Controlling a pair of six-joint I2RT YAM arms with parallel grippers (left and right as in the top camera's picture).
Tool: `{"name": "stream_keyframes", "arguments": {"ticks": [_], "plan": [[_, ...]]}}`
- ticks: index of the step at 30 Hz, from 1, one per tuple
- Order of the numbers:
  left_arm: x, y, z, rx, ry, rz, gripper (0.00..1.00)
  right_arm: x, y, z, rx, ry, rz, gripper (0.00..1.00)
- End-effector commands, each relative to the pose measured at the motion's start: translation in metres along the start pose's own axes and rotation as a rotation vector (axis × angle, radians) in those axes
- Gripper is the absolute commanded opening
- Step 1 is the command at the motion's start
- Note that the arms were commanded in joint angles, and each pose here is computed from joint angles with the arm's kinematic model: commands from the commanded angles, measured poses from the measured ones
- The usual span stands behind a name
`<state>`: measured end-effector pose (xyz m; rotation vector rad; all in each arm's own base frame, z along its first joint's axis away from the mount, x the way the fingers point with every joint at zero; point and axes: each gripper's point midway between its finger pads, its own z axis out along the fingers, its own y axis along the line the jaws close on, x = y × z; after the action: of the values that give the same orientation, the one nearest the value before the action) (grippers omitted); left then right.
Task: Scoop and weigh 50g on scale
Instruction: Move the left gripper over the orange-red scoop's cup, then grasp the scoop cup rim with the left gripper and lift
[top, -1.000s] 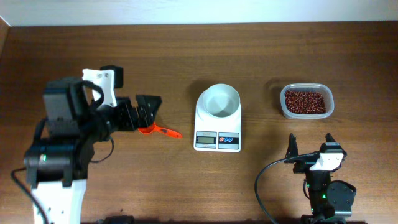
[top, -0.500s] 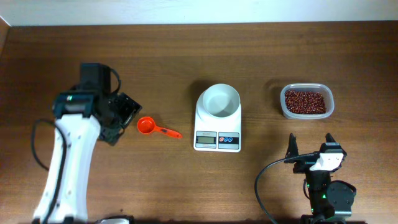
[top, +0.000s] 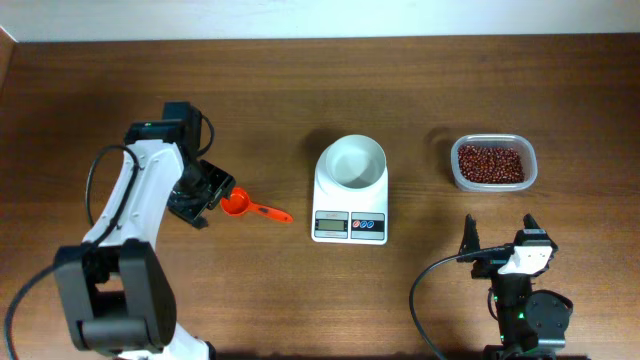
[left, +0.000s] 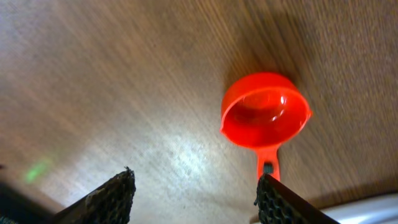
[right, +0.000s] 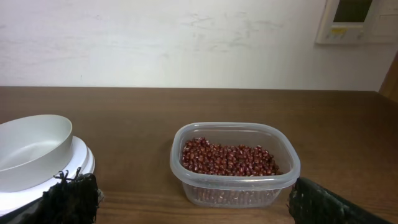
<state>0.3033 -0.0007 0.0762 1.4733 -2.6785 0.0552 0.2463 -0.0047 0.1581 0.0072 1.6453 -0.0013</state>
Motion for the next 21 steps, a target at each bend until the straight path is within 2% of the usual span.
{"name": "stream_keyframes", "arguments": {"ticks": [1,7,11,18,21], "plan": [[-0.008,-0.004,0.013,-0.022,-0.003,-0.022,0.63,0.002,-0.001,0.0,0.007,0.004,0.004,0.99],[-0.007,-0.013,0.028,-0.046,-0.015,-0.023,0.6,0.002,-0.001,0.0,0.007,0.004,0.004,0.99],[-0.004,-0.014,0.039,-0.107,-0.065,-0.052,0.54,0.002,-0.001,0.0,0.007,0.004,0.004,0.99],[-0.003,-0.023,0.046,-0.122,-0.136,-0.043,0.43,0.002,-0.001,0.0,0.007,0.004,0.004,0.99],[-0.006,-0.02,0.047,-0.14,-0.175,-0.067,0.43,0.002,-0.001,0.0,0.007,0.004,0.004,0.99]]}}
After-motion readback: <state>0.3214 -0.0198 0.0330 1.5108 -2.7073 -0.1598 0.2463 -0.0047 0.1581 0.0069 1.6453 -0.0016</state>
